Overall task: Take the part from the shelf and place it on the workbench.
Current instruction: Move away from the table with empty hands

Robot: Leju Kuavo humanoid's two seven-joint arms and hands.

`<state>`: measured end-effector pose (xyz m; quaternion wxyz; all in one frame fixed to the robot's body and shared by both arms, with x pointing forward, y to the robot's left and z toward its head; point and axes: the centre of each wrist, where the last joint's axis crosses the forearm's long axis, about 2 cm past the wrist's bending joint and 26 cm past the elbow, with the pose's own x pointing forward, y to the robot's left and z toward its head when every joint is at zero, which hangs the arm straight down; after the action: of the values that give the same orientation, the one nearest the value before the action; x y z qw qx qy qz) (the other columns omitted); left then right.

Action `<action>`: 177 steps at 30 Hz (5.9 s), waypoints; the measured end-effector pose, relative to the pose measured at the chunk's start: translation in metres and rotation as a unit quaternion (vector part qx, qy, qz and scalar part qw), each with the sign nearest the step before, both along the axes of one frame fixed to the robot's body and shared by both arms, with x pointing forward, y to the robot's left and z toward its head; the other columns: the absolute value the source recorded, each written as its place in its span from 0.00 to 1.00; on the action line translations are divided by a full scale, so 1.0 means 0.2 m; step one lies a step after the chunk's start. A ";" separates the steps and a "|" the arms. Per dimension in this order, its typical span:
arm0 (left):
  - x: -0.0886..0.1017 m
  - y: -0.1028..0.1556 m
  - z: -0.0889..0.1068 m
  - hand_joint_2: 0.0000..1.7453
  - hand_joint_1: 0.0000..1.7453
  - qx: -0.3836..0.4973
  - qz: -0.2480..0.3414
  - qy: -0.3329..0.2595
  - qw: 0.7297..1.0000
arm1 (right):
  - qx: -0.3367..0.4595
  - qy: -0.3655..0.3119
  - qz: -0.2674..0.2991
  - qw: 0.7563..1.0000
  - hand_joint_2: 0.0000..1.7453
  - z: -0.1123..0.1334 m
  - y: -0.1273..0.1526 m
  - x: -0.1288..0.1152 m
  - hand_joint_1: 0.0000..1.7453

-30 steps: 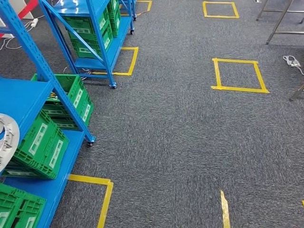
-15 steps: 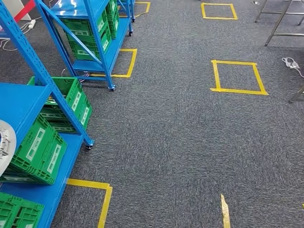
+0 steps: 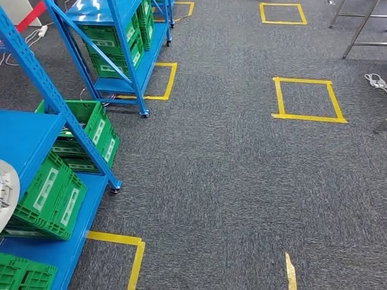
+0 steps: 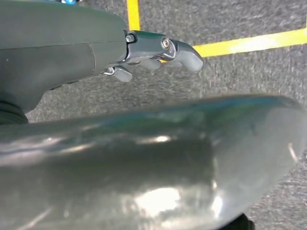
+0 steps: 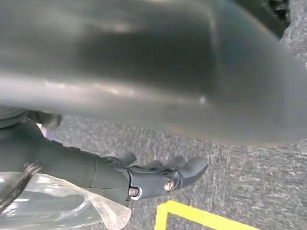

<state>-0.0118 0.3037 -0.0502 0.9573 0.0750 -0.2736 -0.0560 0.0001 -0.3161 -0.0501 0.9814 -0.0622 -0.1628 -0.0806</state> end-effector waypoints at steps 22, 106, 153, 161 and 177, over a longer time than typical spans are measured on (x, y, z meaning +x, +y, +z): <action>0.02 0.01 -0.01 0.00 0.00 0.001 0.009 -0.005 1.000 | 0.002 -0.006 0.001 1.000 0.00 0.00 0.01 0.02 0.00; 0.03 -0.01 -0.03 0.00 0.00 0.006 -0.002 -0.003 1.000 | -0.013 -0.011 0.051 0.999 0.00 -0.02 -0.01 0.02 0.00; 0.04 -0.05 -0.04 0.00 0.00 0.005 -0.017 -0.004 1.000 | -0.059 -0.020 0.140 0.988 0.00 -0.08 -0.04 -0.02 0.00; 0.04 -0.05 -0.05 0.00 0.00 0.004 -0.019 -0.006 1.000 | -0.060 -0.022 0.139 0.988 0.00 -0.09 -0.04 -0.01 0.00; 0.04 -0.06 -0.05 0.00 0.00 0.007 -0.023 -0.010 1.000 | -0.065 -0.023 0.134 0.989 0.00 -0.09 -0.04 0.00 0.00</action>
<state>-0.0031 0.2923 -0.0604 0.9525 0.0759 -0.2841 -0.0796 -0.0007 -0.3247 -0.0675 0.9731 -0.1016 -0.1972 0.0613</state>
